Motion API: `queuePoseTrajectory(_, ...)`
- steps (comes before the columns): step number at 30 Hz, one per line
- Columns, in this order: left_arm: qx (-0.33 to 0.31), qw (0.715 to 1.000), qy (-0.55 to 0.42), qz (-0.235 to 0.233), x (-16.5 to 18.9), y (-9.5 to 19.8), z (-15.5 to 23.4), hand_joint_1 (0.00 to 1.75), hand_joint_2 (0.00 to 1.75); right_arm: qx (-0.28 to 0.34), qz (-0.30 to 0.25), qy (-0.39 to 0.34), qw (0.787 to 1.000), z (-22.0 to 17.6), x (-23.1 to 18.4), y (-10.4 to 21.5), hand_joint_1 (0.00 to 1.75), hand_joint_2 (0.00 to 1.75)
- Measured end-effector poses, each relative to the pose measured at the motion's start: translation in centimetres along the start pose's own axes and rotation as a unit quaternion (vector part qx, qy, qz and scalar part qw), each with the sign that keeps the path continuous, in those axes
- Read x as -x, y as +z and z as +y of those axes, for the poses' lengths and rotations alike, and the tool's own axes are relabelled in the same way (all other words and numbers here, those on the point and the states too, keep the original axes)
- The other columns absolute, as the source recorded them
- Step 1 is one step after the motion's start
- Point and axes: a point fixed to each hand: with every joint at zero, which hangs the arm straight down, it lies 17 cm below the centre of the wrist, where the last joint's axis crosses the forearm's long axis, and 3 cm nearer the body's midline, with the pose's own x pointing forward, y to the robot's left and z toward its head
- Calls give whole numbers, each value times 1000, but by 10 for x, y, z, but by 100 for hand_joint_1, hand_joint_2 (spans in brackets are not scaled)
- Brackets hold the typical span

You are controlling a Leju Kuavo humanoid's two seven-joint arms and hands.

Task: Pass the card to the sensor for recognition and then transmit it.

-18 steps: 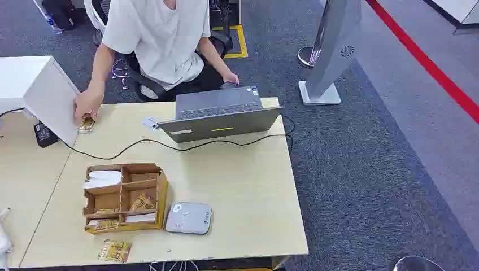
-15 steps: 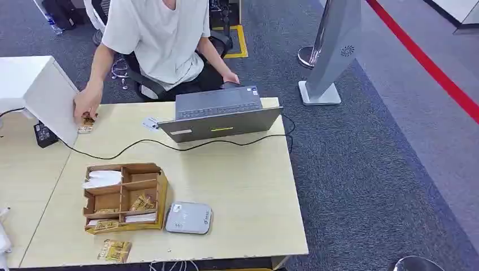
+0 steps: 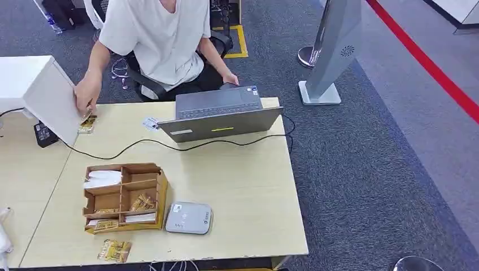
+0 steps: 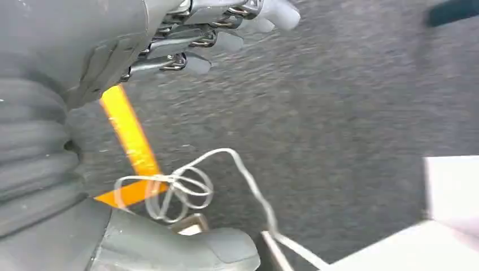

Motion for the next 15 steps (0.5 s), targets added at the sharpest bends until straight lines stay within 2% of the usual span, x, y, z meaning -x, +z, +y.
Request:
queuePoseTrajectory(3, 13, 998, 21, -65, -36, -3, -9, 0, 175, -1, 1, -3, 1000, 1, 0, 0, 0, 175)
queuePoseTrajectory(6, 19, 987, 31, -159, -99, -2, -20, 0, 175, 0, 0, -5, 1000, 2, 0, 1, 0, 175)
queuePoseTrajectory(8, 5, 979, 28, -202, -135, 3, -27, 0, 175, 0, -1, -3, 1000, 2, -1, 1, 0, 175)
queuePoseTrajectory(13, 59, 959, 28, -275, -184, 29, -74, 0, 175, 0, -1, -6, 1000, 2, -1, 1, 0, 175)
queuePoseTrajectory(15, 76, 944, 25, -319, -205, 44, -89, 0, 175, 0, -3, -3, 1000, 3, -1, 1, 0, 175)
